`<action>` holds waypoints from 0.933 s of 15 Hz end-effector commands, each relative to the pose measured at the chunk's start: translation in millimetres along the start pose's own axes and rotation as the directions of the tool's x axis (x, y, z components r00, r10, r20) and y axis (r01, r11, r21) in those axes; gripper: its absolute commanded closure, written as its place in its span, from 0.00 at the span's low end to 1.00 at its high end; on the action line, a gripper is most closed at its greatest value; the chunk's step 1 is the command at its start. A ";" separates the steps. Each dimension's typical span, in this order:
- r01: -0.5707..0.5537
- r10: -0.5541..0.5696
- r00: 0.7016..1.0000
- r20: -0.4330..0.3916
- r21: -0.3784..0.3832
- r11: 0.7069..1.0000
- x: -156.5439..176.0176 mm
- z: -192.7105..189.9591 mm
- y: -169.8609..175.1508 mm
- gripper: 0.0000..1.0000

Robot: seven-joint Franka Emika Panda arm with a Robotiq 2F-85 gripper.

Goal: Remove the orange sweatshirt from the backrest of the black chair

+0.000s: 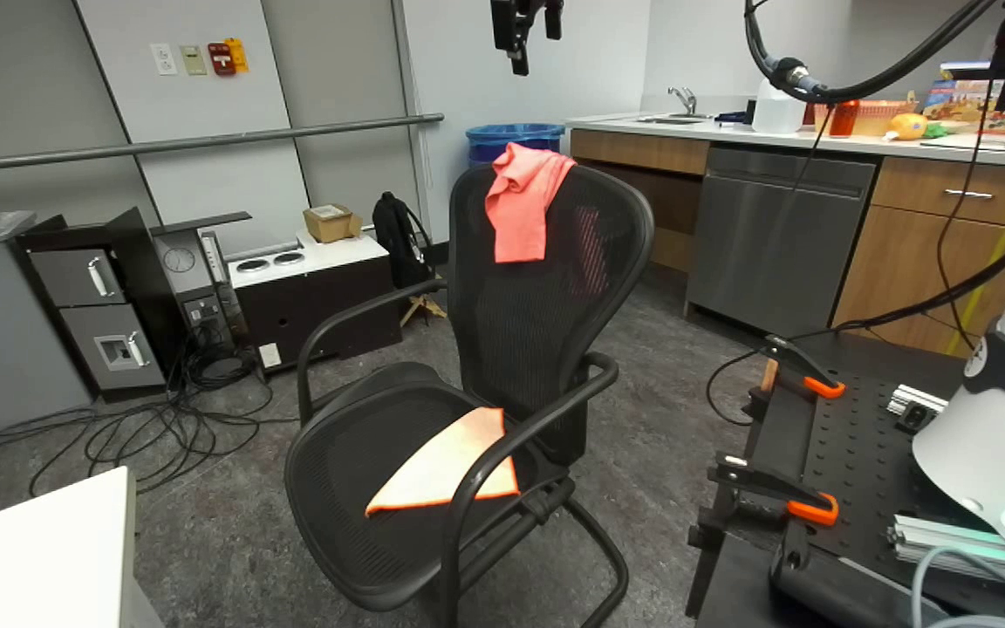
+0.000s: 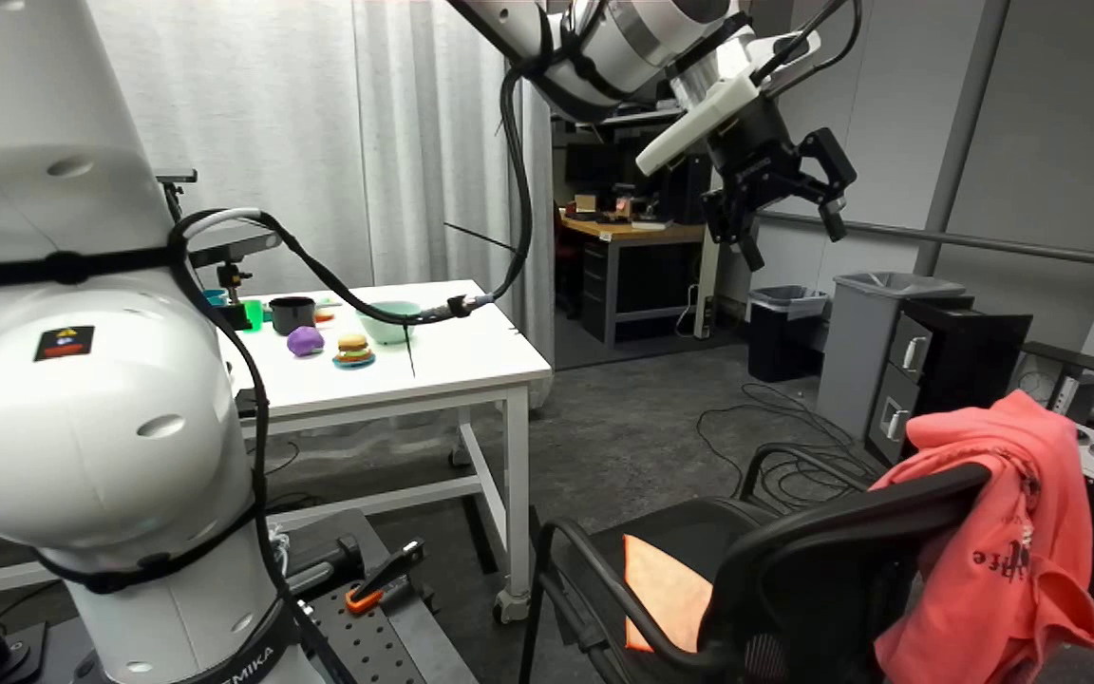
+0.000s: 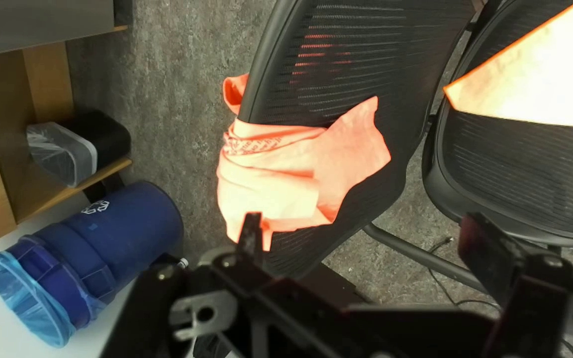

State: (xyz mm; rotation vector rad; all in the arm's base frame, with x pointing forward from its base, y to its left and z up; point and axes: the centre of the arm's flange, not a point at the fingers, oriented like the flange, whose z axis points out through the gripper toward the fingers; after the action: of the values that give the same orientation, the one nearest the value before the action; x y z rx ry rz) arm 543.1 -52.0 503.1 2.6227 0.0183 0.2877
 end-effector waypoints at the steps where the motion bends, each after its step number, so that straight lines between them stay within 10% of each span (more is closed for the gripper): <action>1: -0.022 0.022 1.000 0.013 -0.019 1.000 31.1 30.7 7.4 0.00; 14: 0.016 -0.001 0.993 0.117 -0.127 0.992 91.3 156.4 8.3 0.00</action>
State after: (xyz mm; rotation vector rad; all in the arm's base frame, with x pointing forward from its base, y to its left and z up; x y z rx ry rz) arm 633.0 -117.0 411.3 2.5607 -0.0193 0.1231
